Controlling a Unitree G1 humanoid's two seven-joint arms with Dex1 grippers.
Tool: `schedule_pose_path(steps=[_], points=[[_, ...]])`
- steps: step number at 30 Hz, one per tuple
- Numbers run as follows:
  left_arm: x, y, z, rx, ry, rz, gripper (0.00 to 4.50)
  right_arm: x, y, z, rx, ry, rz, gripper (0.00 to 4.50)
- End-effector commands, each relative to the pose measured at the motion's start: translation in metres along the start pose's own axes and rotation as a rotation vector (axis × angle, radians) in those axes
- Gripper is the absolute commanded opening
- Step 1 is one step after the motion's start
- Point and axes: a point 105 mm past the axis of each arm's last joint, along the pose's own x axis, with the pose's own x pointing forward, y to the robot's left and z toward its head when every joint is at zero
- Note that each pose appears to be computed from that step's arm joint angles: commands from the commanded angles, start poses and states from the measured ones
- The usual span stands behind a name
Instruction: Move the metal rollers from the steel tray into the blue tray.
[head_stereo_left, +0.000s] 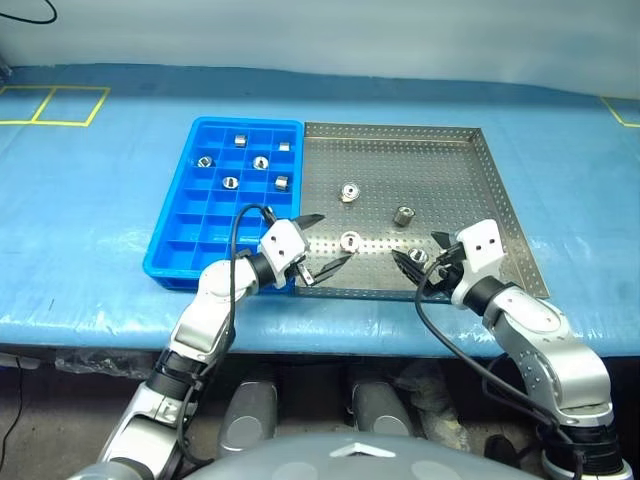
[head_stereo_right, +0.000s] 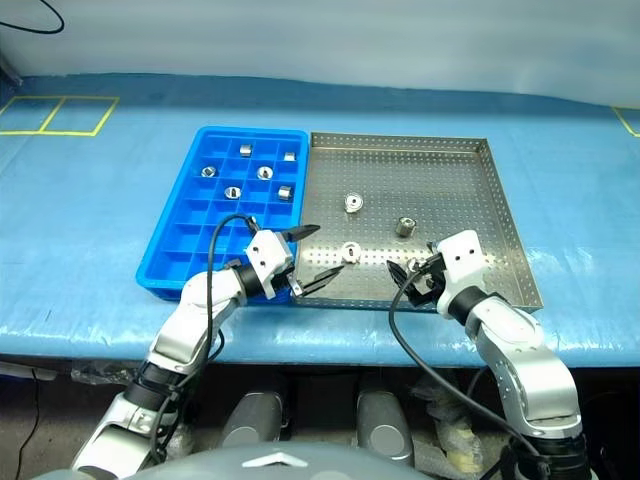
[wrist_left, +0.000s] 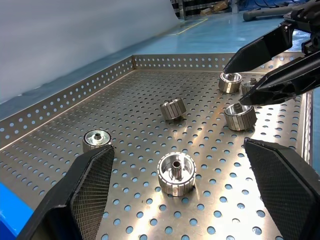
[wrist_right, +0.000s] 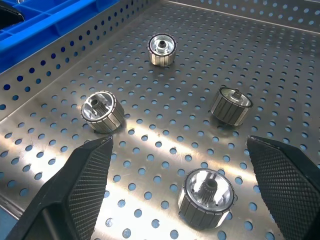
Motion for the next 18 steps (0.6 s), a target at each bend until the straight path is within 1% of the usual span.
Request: schedule_pose_path(steps=[1, 12, 18], points=[[0.005, -0.004, 0.008, 0.022, -0.028, -0.031, 4.5, -0.005, 0.001, 0.015, -0.017, -0.059, -0.01, 4.49], [0.017, 0.005, 0.005, 0.068, 0.012, -0.03, 4.5, -0.012, 0.002, 0.007, -0.017, -0.036, -0.046, 4.49], [0.032, 0.021, 0.008, 0.071, 0.052, 0.032, 4.5, -0.019, -0.001, 0.004, -0.013, -0.035, -0.091, 4.49]])
